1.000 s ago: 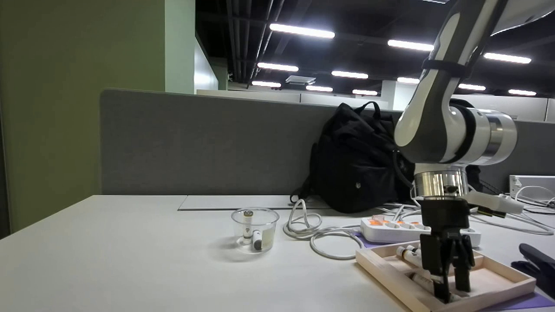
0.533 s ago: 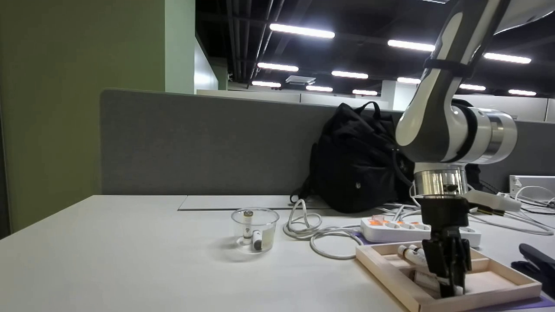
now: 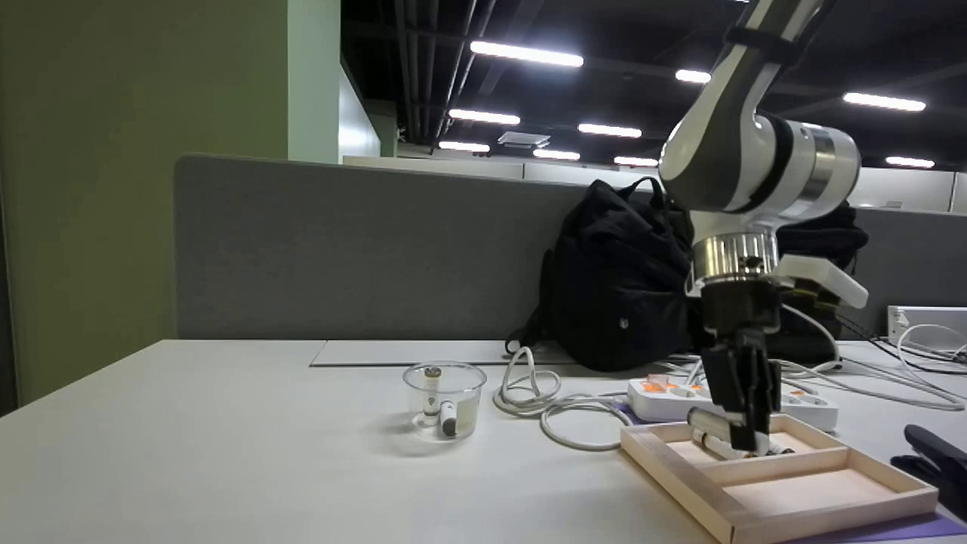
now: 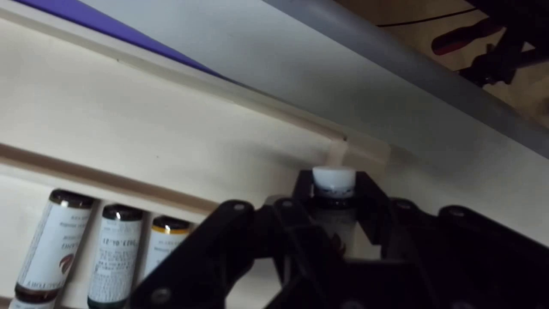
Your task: Pick up the small bottle from the tray and put it on the table
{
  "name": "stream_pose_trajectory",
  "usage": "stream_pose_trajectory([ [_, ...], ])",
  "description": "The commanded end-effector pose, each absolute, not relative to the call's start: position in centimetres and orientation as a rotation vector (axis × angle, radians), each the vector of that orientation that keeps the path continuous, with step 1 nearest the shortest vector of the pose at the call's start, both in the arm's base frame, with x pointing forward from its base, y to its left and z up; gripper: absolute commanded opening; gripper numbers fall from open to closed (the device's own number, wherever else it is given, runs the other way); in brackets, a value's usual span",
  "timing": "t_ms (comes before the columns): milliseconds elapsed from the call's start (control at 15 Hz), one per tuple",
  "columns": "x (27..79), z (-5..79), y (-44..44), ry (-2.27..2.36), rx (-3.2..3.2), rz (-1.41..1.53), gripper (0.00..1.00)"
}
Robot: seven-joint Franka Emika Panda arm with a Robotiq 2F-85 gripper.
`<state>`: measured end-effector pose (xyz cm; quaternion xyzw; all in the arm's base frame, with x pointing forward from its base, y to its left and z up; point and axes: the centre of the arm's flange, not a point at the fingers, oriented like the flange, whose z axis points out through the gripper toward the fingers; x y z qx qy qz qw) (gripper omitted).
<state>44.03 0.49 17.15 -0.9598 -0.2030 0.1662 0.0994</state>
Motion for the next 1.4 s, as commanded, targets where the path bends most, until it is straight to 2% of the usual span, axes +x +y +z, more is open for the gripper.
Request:
stream_pose_trajectory([
  [0, 46.7, 22.3, 1.6, -0.637, -2.798, 0.439, 0.07],
  [267, 50.1, 21.5, 5.1, -0.696, -2.815, 0.410, 0.07],
  [933, 51.0, 11.1, 13.4, -0.888, -2.698, 0.505, 0.07],
  [1000, 51.1, 10.9, 13.7, -0.897, -2.700, 0.497, 0.37],
  [1067, 51.2, 10.8, 13.9, -0.905, -2.699, 0.491, 0.56],
  [1333, 51.7, 13.5, 14.6, -0.946, -2.701, 0.425, 0.81],
])
